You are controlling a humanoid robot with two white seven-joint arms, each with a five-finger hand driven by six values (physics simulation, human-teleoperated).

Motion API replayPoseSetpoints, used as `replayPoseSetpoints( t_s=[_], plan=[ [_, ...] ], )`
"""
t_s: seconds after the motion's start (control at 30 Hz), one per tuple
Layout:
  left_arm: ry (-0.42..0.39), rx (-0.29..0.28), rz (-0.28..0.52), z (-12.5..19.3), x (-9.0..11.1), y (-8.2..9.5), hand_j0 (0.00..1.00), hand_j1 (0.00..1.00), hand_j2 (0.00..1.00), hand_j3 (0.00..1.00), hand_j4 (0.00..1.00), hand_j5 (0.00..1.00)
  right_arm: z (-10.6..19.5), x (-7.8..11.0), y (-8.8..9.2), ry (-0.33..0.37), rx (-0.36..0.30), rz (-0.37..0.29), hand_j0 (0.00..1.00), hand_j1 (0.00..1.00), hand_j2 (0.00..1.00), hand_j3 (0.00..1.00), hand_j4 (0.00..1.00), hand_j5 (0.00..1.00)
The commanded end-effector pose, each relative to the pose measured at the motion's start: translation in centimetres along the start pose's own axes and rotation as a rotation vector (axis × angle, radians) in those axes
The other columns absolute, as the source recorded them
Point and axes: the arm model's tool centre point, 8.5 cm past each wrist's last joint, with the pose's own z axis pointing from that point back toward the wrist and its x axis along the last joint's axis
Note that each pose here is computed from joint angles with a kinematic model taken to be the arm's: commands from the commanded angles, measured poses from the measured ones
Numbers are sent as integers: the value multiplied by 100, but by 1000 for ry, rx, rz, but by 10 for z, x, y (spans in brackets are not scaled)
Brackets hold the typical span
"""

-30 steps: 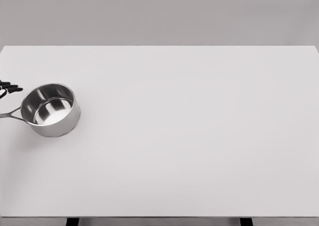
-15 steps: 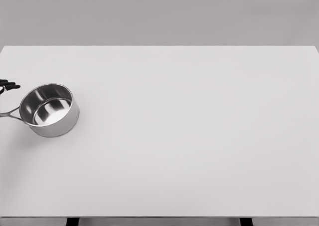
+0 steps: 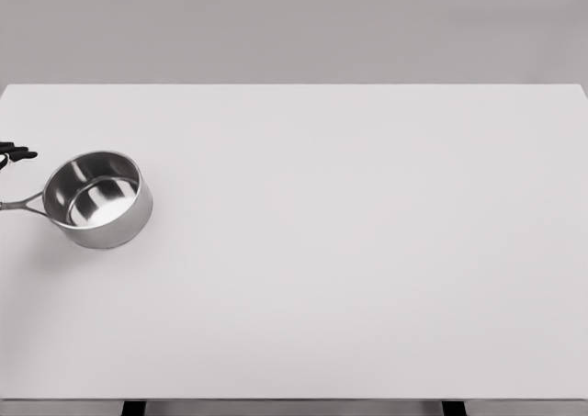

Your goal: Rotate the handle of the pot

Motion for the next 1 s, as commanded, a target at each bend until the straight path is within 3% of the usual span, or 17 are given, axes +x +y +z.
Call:
replayPoseSetpoints(
  t_s=[0.0,0.5,0.97],
  plan=[
    [1,2,8,0,0,-1,100,100,100,100,100,100,0,0,0,0,0,0,100,100,100,100,100,100],
    [-7,9,7,-2,1,2,100,100,100,100,100,100,0,0,0,0,0,0,100,100,100,100,100,100],
    [-31,50,28,-9,11,4,100,100,100,100,100,100,0,0,0,0,0,0,100,100,100,100,100,100]
  ],
)
